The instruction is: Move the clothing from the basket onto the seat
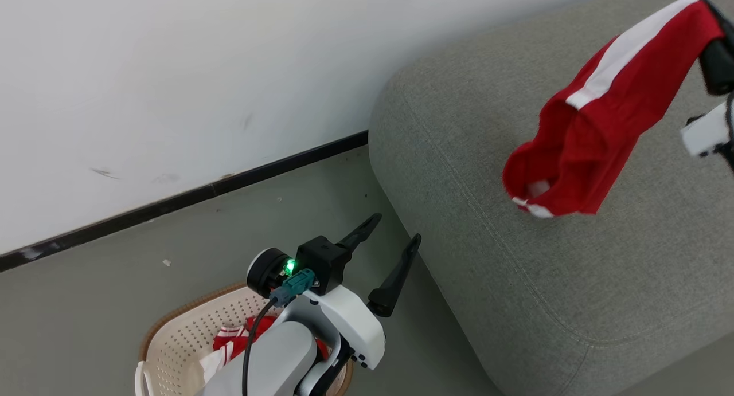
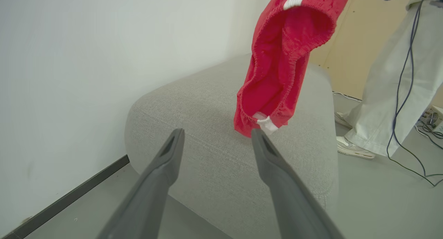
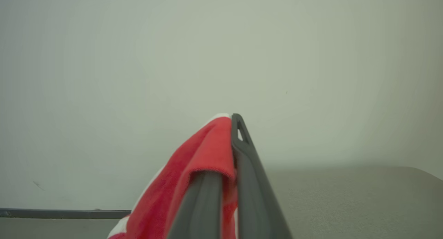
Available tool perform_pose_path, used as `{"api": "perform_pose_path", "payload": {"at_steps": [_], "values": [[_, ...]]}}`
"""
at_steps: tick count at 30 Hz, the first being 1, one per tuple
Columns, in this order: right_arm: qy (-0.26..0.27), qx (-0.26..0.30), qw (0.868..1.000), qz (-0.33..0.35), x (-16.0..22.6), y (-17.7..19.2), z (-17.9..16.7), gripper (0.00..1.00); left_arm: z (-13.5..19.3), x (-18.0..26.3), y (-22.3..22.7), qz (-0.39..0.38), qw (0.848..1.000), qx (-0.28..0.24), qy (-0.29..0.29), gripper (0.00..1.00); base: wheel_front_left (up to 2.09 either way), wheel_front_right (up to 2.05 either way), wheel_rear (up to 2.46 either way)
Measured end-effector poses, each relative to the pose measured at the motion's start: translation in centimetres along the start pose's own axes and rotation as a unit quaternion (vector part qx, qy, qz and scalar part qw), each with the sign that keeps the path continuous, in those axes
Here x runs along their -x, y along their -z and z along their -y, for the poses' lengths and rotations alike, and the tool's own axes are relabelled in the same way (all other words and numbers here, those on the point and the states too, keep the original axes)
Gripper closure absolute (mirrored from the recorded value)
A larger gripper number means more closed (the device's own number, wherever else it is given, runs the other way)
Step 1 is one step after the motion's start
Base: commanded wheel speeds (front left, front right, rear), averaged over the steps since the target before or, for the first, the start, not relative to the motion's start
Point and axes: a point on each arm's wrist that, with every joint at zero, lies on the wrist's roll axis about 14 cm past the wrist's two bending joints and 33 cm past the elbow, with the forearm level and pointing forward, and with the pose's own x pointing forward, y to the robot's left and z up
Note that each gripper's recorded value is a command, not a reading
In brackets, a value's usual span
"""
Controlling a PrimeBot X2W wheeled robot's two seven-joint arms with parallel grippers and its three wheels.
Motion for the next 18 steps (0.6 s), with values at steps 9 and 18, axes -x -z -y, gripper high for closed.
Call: {"api": "perform_pose_path", "payload": {"at_steps": [9,18], "values": [[0.064,0.012,0.997,0.032,-4.9,-3.0,5.4,1.00,-3.2,-0.4,-1.1,0.023,0.999,-0.009,-0.026,0.00,0.00,0.00,0.00],[0.125,0.012,0.992,-0.025,-5.4,1.4,9.5,1.00,-4.3,-0.8,-0.5,0.014,1.000,-0.013,-0.020,0.00,0.00,0.00,0.00]]}}
